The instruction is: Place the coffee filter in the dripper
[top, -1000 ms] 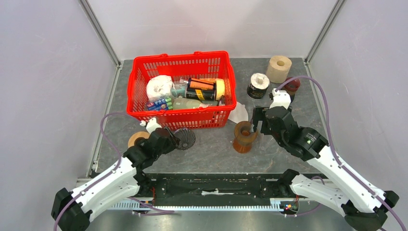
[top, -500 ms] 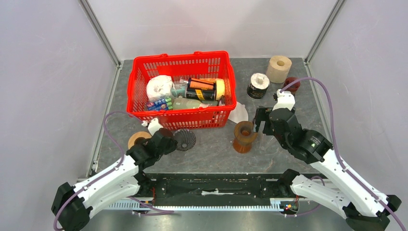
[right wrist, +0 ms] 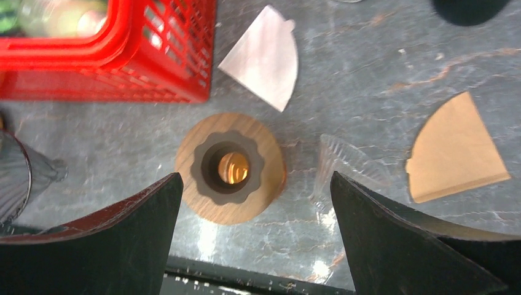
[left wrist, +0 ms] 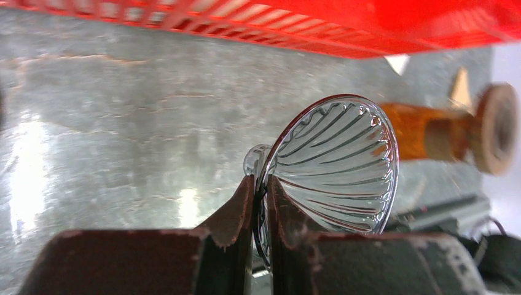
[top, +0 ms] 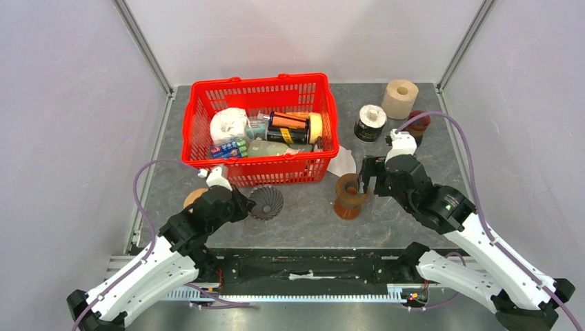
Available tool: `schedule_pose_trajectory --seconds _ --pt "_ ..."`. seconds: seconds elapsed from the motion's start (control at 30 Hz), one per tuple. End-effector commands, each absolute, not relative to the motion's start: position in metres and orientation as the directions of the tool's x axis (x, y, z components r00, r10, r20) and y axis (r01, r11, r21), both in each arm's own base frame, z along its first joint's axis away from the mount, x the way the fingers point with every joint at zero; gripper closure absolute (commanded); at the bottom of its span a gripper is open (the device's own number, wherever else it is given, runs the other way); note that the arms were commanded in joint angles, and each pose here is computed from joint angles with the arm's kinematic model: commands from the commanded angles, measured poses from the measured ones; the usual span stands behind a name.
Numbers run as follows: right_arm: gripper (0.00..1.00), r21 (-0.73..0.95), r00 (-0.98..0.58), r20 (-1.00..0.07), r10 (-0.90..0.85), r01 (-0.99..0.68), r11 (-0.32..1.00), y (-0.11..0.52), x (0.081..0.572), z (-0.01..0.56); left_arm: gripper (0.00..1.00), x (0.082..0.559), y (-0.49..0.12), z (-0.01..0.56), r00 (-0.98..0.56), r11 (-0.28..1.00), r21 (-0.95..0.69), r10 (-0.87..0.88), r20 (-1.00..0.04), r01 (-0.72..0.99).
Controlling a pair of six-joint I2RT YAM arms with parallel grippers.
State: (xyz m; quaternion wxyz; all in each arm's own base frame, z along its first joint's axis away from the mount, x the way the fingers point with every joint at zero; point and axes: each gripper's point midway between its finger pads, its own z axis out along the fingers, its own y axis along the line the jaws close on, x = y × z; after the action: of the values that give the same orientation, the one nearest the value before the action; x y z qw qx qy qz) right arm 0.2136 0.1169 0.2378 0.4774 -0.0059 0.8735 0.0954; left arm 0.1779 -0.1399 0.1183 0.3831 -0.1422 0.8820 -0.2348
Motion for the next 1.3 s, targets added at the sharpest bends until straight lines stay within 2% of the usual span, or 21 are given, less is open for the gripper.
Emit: schedule_pose_trajectory --seconds 0.0,0.1,0.2,0.43,0.6,0.73,0.87,0.93,1.27 --pt "0.03 0.23 -0.577 -0.816 0.032 -0.273 0.934 0.149 0.204 0.247 0.98 0.165 -0.184 0.177 -0.706 0.757 -0.613 -0.307 -0.639 0.226" --pt "0.03 0.261 -0.587 -0.81 0.025 -0.322 0.91 0.158 0.198 0.253 0.98 0.152 -0.215 0.208 -0.725 0.621 -0.685 -0.258 -0.638 0.382" --pt "0.03 0.264 -0.56 -0.826 0.057 -0.297 0.917 0.152 0.199 0.264 0.98 0.147 -0.24 0.241 -0.721 0.485 -0.729 -0.253 -0.645 0.482" --pt "0.03 0.201 -0.424 -0.895 0.14 -0.104 0.974 0.101 0.209 0.284 0.98 0.162 -0.278 0.3 -0.674 0.396 -0.707 -0.247 -0.696 0.585" --pt "0.03 0.15 -0.362 -0.918 0.162 0.059 0.987 0.061 0.207 0.291 0.98 0.176 -0.324 0.317 -0.647 0.416 -0.658 -0.192 -0.738 0.627" --pt "0.03 0.139 -0.379 -0.908 0.179 0.131 0.982 0.049 0.203 0.292 0.98 0.195 -0.36 0.312 -0.678 0.425 -0.663 -0.143 -0.721 0.616" --pt "0.03 0.169 -0.403 -0.889 0.217 0.152 0.974 0.055 0.205 0.29 0.98 0.211 -0.392 0.31 -0.685 0.426 -0.656 -0.108 -0.721 0.623" --pt "0.03 0.182 -0.398 -0.888 0.232 0.159 0.97 0.057 0.207 0.294 0.98 0.223 -0.4 0.303 -0.691 0.465 -0.647 -0.1 -0.716 0.604" --pt "0.03 0.191 -0.419 -0.879 0.229 0.132 0.973 0.067 0.21 0.295 0.98 0.241 -0.414 0.264 -0.701 0.598 -0.57 -0.021 -0.713 0.563"
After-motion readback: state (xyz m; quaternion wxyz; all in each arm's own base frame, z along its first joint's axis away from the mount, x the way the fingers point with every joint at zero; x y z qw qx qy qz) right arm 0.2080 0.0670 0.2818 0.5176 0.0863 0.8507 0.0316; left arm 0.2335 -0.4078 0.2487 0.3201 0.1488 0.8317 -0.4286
